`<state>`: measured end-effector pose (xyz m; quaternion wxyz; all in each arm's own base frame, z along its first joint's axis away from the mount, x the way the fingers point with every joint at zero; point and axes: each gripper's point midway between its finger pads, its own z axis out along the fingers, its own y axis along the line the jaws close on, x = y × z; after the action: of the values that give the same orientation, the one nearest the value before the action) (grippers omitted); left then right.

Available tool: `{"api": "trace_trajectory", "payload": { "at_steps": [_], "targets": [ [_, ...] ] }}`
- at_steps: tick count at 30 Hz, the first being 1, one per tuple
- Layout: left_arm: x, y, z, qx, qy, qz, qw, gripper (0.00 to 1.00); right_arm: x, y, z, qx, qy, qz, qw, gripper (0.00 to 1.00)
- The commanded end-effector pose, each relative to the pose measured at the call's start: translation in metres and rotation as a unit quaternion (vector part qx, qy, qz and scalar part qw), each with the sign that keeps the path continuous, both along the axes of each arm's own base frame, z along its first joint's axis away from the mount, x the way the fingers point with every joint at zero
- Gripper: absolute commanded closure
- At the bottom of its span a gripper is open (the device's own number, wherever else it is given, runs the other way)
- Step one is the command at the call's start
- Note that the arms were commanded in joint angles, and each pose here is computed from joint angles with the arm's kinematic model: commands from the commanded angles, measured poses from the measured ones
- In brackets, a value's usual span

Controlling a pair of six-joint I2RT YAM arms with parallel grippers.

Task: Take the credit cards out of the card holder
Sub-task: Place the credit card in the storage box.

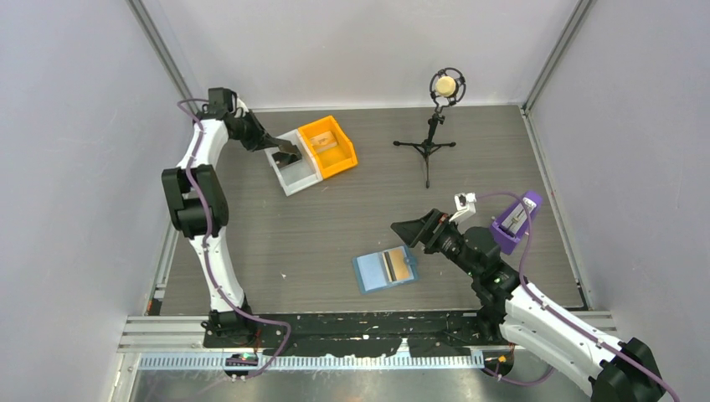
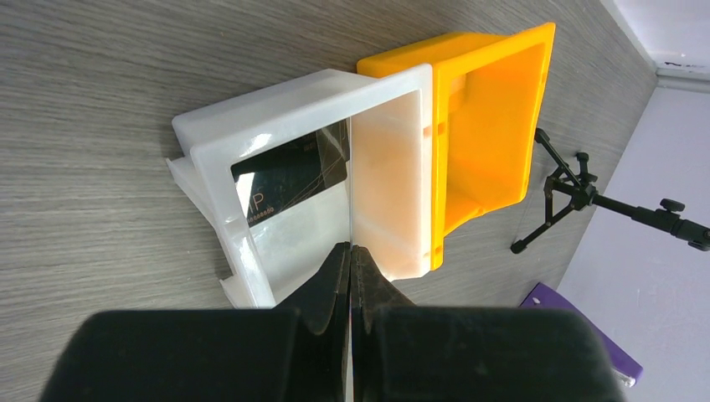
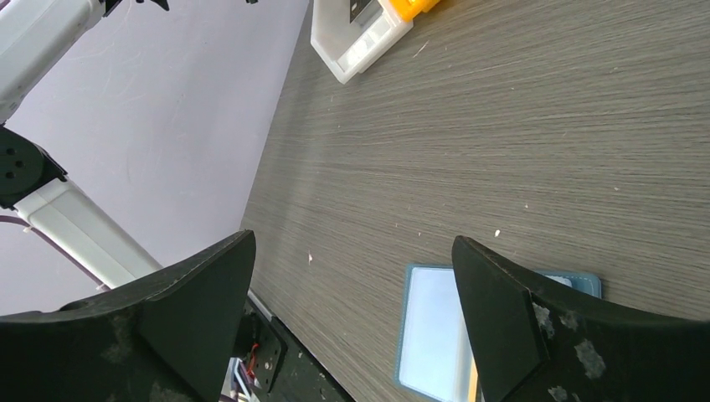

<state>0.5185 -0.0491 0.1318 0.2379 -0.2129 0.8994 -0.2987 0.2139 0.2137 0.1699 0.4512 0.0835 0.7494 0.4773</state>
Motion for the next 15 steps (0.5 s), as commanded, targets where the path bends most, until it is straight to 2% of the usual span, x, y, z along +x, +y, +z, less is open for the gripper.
{"api": "trace_trajectory", "payload": {
  "at_steps": [1, 15],
  "targets": [
    [0.009, 0.008, 0.011, 0.011, -0.014, 0.004, 1.000, 1.00, 0.008, -0.001, 0.031, 0.016, -0.043, -0.015, 0.999, 0.04],
    [0.015, 0.009, -0.004, 0.005, 0.000, 0.013, 1.000, 1.00, 0.013, -0.002, 0.030, 0.008, -0.041, -0.023, 0.999, 0.05]
  ]
}}
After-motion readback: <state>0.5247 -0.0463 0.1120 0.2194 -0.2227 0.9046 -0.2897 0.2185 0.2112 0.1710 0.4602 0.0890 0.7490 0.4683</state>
